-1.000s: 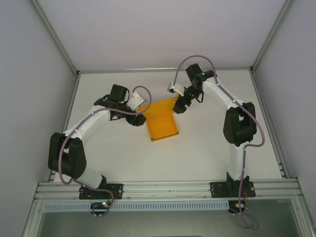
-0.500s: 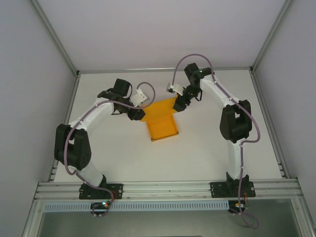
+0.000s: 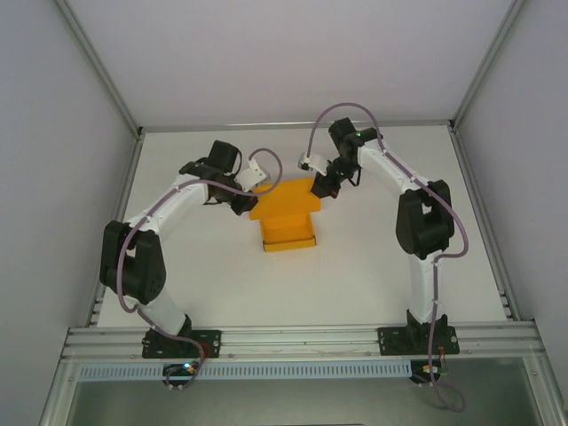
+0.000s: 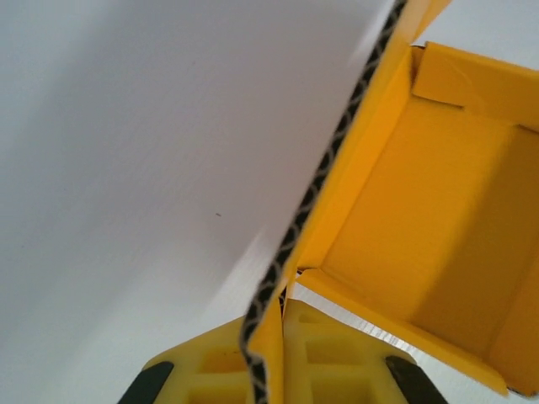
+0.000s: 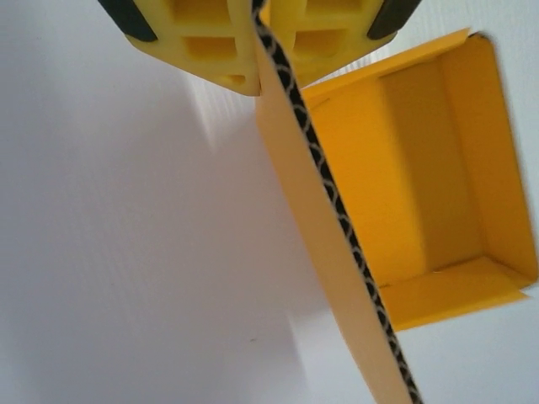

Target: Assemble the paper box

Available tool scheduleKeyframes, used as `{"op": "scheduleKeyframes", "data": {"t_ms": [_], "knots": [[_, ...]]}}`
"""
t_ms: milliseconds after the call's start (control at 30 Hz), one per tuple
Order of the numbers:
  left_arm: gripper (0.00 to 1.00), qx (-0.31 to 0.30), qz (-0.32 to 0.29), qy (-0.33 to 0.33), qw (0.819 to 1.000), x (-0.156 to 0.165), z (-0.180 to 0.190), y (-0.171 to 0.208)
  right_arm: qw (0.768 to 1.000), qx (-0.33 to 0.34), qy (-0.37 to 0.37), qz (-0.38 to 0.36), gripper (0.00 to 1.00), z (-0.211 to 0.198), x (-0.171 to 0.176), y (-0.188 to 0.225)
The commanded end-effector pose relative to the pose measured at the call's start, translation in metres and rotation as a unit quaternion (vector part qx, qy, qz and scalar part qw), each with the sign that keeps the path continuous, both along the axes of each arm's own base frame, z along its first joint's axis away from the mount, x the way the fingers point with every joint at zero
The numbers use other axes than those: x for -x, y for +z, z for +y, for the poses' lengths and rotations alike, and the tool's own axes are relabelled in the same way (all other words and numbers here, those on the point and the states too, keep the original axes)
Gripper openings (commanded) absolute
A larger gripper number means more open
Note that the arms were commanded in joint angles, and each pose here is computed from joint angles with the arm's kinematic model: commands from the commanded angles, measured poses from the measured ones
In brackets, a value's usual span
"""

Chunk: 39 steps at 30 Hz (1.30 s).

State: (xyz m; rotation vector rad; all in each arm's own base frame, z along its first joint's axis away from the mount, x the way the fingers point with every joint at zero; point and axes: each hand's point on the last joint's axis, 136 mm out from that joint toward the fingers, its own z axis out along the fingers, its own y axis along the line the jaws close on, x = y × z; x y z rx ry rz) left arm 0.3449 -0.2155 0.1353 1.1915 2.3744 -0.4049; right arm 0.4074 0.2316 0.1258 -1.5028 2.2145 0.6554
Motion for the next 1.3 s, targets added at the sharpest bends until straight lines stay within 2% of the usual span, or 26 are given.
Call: {"op": "scheduleKeyframes", "data": {"t_ms": [0, 100, 167, 267, 333, 400, 433, 533, 600, 667, 700, 733, 933, 1033, 1267], "knots": [[0.04, -0.042, -0.046, 0.074, 0.995, -0.022, 0.011, 0.010, 0.988, 0.061, -0.115, -0.088, 0.00, -0.018, -0.030, 0.010], [0.07, -0.034, -0.076, 0.143, 0.986, -0.035, 0.010, 0.022, 0.965, 0.050, -0.222, -0.131, 0.00, -0.024, -0.041, 0.030], [0.05, -0.035, -0.100, 0.201, 0.974, -0.044, 0.011, 0.032, 0.939, 0.047, -0.296, -0.167, 0.00, -0.027, -0.046, 0.044], [0.00, -0.026, -0.127, 0.309, 0.942, -0.059, 0.021, 0.053, 0.876, 0.057, -0.424, -0.224, 0.00, -0.038, -0.048, 0.064], [0.00, 0.014, -0.123, 0.357, 0.926, -0.065, 0.018, 0.063, 0.823, 0.051, -0.522, -0.219, 0.00, -0.047, -0.045, 0.068], [0.00, 0.050, -0.121, 0.376, 0.917, -0.070, 0.011, 0.066, 0.781, 0.035, -0.591, -0.198, 0.00, -0.049, -0.042, 0.062], [0.02, 0.057, -0.126, 0.400, 0.906, -0.074, 0.014, 0.067, 0.757, 0.026, -0.624, -0.189, 0.00, -0.051, -0.041, 0.059], [0.00, 0.075, -0.113, 0.448, 0.884, -0.081, 0.015, 0.062, 0.699, -0.020, -0.696, -0.162, 0.01, -0.047, -0.042, 0.052], [0.00, 0.095, -0.101, 0.462, 0.876, -0.083, 0.009, 0.056, 0.657, -0.064, -0.737, -0.145, 0.03, -0.046, -0.045, 0.054], [0.00, 0.108, -0.097, 0.464, 0.874, -0.083, 0.002, 0.050, 0.630, -0.118, -0.757, -0.127, 0.02, -0.041, -0.050, 0.060], [0.00, 0.110, -0.098, 0.474, 0.868, -0.083, 0.002, 0.047, 0.622, -0.137, -0.761, -0.122, 0.01, -0.038, -0.052, 0.062], [0.00, 0.115, -0.094, 0.468, 0.871, -0.082, -0.003, 0.044, 0.623, -0.148, -0.760, -0.117, 0.00, -0.034, -0.054, 0.063], [0.00, 0.115, -0.087, 0.470, 0.871, -0.077, -0.011, 0.025, 0.605, -0.132, -0.779, -0.099, 0.00, -0.034, -0.054, 0.038], [0.00, 0.125, -0.091, 0.459, 0.875, -0.076, -0.019, 0.019, 0.613, -0.144, -0.768, -0.119, 0.05, -0.028, -0.054, 0.028], [0.01, 0.121, -0.082, 0.421, 0.895, -0.064, -0.028, -0.013, 0.655, -0.100, -0.735, -0.147, 0.04, -0.031, -0.045, 0.000]]}}
